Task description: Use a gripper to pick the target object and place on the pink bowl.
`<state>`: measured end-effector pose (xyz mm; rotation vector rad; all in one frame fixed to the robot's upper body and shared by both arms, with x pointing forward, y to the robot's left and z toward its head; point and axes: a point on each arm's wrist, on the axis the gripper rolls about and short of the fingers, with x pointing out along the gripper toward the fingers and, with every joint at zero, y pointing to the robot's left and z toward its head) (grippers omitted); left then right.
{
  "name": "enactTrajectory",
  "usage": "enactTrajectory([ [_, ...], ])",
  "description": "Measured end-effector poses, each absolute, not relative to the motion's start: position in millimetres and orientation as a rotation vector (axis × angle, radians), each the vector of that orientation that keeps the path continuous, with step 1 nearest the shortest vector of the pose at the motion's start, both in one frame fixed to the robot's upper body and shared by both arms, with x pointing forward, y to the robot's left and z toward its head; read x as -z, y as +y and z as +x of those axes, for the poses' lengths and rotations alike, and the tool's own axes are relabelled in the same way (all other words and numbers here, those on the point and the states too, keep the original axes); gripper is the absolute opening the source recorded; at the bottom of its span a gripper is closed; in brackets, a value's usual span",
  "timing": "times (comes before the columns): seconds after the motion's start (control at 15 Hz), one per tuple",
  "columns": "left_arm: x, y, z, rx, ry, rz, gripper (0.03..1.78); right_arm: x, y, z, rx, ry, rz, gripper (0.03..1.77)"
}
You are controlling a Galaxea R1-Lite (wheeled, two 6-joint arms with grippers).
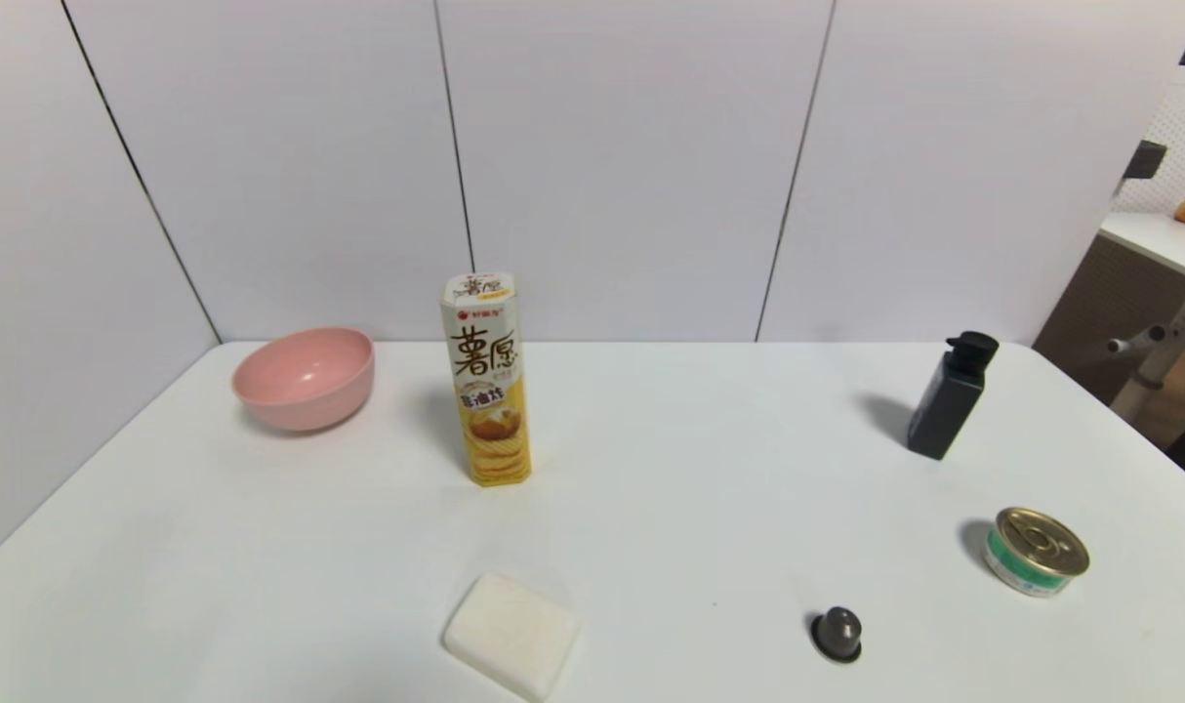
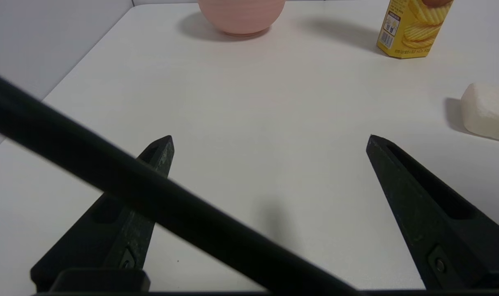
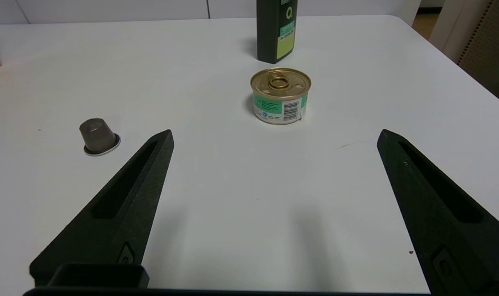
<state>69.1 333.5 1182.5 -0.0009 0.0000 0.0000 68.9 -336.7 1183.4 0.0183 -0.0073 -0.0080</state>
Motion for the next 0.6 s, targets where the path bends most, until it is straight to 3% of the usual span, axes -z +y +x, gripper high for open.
enactTrajectory([
  [0.33,-1189.2,333.5,71.0,0.000,0.010,-0.001,1.69,-1183.4,-336.7,68.9,0.009,-0.007,0.019,1.71],
  [0.6,-1241.6,333.5,80.7,0.021,0.024,0.009,1.69,-1183.3,-336.7,68.9,0.008,-0.007,0.019,1.71],
])
